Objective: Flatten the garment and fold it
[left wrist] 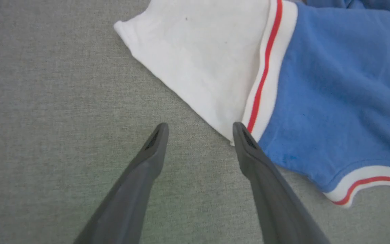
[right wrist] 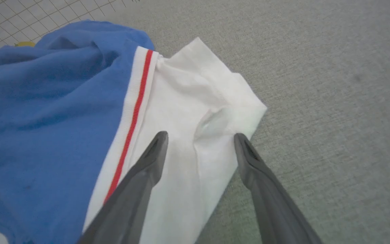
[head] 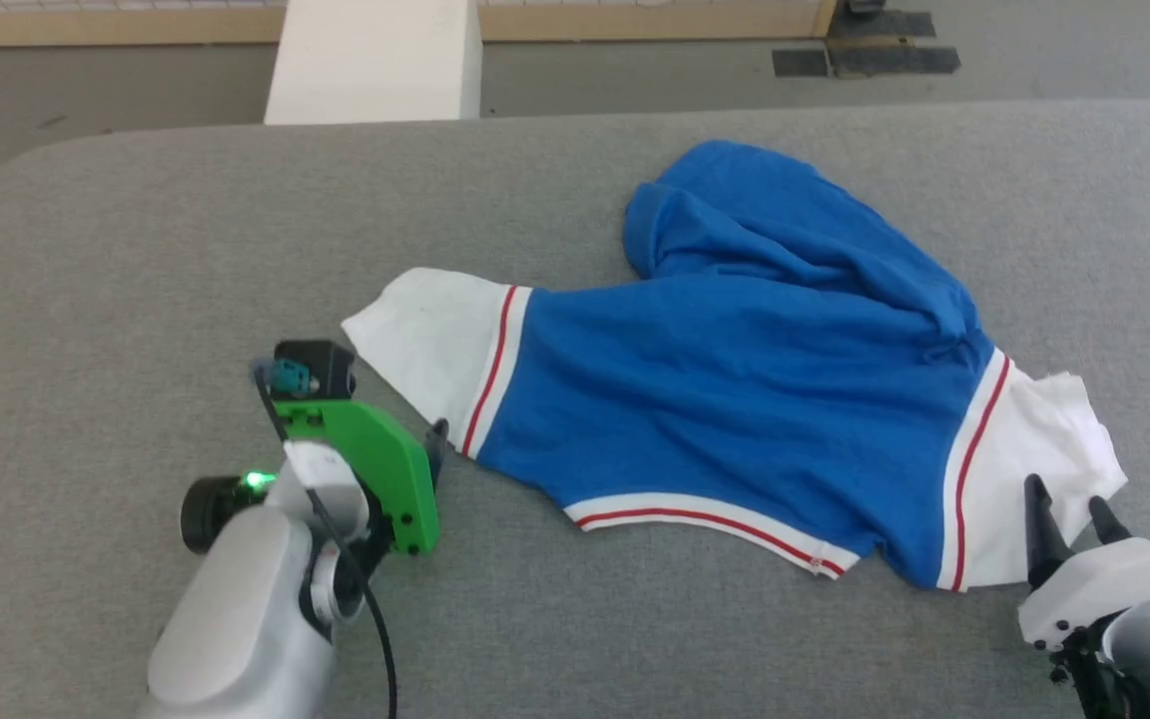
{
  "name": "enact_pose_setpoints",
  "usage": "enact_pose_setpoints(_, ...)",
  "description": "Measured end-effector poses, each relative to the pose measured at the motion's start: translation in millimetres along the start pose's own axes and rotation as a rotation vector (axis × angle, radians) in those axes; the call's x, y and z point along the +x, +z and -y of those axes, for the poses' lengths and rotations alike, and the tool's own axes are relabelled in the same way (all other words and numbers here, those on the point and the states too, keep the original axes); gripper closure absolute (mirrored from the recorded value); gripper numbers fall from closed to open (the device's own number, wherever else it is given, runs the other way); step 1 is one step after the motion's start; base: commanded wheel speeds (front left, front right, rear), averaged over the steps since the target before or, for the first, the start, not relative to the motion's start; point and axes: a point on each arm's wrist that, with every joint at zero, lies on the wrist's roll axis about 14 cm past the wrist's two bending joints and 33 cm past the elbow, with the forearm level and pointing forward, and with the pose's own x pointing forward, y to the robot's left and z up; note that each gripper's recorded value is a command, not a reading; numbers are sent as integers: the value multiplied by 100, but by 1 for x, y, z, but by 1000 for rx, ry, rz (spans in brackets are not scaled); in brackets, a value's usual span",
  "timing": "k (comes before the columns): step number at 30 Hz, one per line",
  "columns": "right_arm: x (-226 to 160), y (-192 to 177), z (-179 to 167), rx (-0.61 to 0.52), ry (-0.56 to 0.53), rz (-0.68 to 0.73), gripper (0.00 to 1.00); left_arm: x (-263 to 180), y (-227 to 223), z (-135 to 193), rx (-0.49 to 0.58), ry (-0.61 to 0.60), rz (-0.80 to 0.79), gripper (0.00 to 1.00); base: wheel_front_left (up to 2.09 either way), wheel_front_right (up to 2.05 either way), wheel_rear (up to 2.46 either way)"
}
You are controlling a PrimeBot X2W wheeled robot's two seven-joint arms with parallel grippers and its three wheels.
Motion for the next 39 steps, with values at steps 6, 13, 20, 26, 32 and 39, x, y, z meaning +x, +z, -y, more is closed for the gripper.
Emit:
enact_pose_setpoints(6, 1, -5, 8, 6, -22, -9, 0, 25, 3, -5, 38, 22, -88, 0, 0, 0, 0)
enact_pose_setpoints(13, -4, -12, 33, 22, -92, -8, 0, 49, -11, 4, 61, -27, -173, 96, 0, 0, 0)
enact_pose_setpoints(20, -6, -15, 38, 23, -107, -15, 0, 54, -7, 12, -21, -77, -73, 100, 0, 0, 0)
enact_pose_setpoints(26, -5, -21, 36, -25, -102, -126, 0, 34, -1, -3, -113, -46, 105, 100, 0, 0, 0)
enact_pose_setpoints(32, 0, -21, 34, -56, -101, -239, 0, 19, -10, 0, -127, -60, 155, 100, 0, 0, 0)
enact_pose_setpoints(39, 16, -22, 29, -120, -106, -345, 0, 17, -19, 3, -122, -72, 130, 100, 0, 0, 0)
